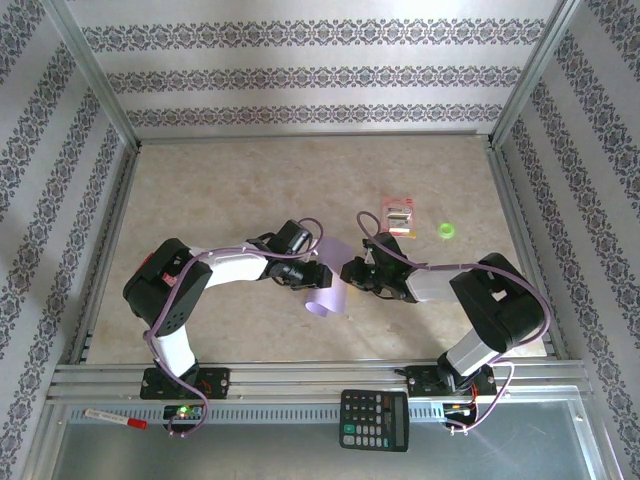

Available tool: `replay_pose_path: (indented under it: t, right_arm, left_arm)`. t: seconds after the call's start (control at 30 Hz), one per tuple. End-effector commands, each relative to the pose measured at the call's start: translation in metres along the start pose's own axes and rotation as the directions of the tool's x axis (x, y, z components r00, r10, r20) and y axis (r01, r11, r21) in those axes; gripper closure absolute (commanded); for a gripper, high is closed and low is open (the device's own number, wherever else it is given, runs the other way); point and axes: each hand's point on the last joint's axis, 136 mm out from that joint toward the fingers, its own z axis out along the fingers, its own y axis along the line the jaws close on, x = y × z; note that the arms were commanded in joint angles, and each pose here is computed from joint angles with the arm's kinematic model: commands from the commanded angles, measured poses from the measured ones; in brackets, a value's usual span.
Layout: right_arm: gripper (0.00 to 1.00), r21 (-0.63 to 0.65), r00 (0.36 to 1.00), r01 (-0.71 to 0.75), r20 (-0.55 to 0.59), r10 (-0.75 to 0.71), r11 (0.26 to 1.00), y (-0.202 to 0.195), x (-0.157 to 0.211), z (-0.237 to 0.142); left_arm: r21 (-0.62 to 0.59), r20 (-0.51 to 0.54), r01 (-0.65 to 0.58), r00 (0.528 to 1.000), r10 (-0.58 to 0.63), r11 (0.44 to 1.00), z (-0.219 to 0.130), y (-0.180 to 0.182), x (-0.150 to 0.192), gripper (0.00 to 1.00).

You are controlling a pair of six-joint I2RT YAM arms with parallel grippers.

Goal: Fold a paper plane with a square sheet of paper (pick it up from the middle)
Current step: First fold in half a square sheet of paper at the center of the table.

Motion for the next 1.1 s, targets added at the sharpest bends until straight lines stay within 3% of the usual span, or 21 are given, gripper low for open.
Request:
replay_pose_path:
  t: [0.0,0.23,0.4,0.8,1.07]
  right_arm:
    - [0.85,-0.105,0.999,0.037,-0.032,-0.040,0.994,0.032,0.012,0.019]
    - [0.84,-0.122,0.999,0.035,-0.026,-0.038,0.992,0.036,0.011,0.015]
    - [0.77,-0.114,0.997,0.068,-0.014,-0.070,0.991,0.029,0.005,-0.005]
    - [0.62,0.031,0.984,0.178,0.016,-0.178,0.984,-0.003,-0.015,-0.054]
    - [0.61,-0.026,0.985,0.165,-0.044,-0.166,0.986,0.016,-0.002,-0.037]
  left_arm:
    - [0.041,-0.009,0.001,1.000,0.000,0.999,0.007,-0.010,-0.001,0.52]
    - [0.065,0.017,0.013,1.000,-0.014,0.998,0.008,-0.010,-0.001,0.63]
    - [0.097,0.020,0.009,1.000,-0.011,0.995,0.007,-0.009,0.003,0.75]
    - [0.139,-0.001,0.042,0.999,-0.042,0.989,0.003,-0.007,0.014,0.84]
    - [0.176,-0.012,0.077,0.997,-0.076,0.981,0.001,-0.013,0.017,0.89]
